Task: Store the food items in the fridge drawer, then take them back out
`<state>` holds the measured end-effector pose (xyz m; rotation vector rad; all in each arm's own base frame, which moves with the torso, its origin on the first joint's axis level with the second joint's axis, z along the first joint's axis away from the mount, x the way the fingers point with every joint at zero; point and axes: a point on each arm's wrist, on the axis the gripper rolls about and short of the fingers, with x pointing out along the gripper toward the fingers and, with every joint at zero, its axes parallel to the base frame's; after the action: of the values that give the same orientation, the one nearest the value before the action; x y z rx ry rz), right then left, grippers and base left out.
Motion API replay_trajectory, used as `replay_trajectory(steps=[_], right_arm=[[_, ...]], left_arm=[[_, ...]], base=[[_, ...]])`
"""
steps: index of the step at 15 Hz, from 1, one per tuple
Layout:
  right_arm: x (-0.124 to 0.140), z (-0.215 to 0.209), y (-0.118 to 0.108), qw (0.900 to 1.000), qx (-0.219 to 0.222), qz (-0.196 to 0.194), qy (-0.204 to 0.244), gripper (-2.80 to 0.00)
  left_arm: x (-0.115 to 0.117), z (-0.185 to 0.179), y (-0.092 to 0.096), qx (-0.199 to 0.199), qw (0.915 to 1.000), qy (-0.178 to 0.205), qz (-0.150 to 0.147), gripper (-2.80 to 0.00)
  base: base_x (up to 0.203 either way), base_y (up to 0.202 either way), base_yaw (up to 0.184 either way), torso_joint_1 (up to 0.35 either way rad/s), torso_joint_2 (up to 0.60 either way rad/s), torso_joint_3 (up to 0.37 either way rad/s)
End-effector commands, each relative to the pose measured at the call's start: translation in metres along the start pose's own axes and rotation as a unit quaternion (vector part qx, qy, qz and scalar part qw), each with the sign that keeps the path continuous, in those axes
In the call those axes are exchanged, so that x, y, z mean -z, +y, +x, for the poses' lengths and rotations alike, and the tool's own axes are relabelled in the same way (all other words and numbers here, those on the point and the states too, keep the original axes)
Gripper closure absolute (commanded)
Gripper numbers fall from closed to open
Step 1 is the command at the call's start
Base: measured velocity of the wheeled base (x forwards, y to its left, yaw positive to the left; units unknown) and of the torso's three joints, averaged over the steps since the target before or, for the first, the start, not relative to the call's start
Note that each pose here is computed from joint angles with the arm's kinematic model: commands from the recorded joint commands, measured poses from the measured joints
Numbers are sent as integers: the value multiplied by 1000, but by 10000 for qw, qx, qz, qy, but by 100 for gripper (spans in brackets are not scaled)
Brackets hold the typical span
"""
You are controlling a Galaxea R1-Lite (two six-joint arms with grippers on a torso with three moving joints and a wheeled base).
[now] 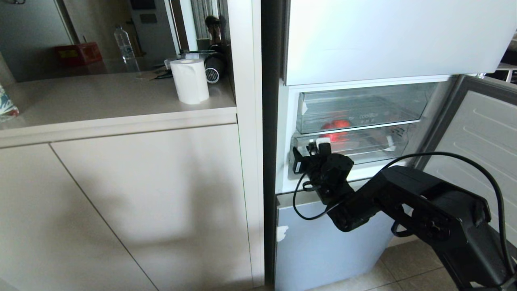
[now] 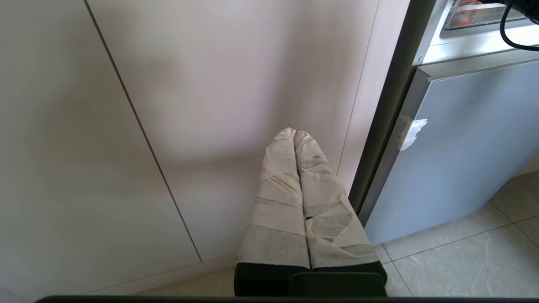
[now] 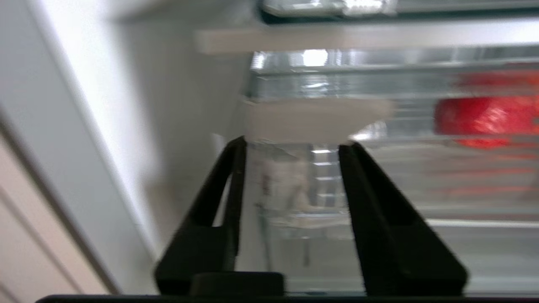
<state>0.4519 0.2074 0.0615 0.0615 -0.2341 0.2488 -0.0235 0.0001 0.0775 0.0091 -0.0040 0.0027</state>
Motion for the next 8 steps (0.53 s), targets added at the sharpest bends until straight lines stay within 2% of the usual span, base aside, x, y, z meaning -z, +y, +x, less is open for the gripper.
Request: replay_trajectory(steps=[1,8], right_arm=[[-1,-1,2,10000,-5,12,-31,0],[0,-24,4,9998,-68,-13,173,0]], left_arm=[[0,0,0,-2,10000,-3,0,0],[0,0,0,-2,10000,-3,0,0]], base=[[0,0,0,0,0,0],[0,0,0,0,0,0]])
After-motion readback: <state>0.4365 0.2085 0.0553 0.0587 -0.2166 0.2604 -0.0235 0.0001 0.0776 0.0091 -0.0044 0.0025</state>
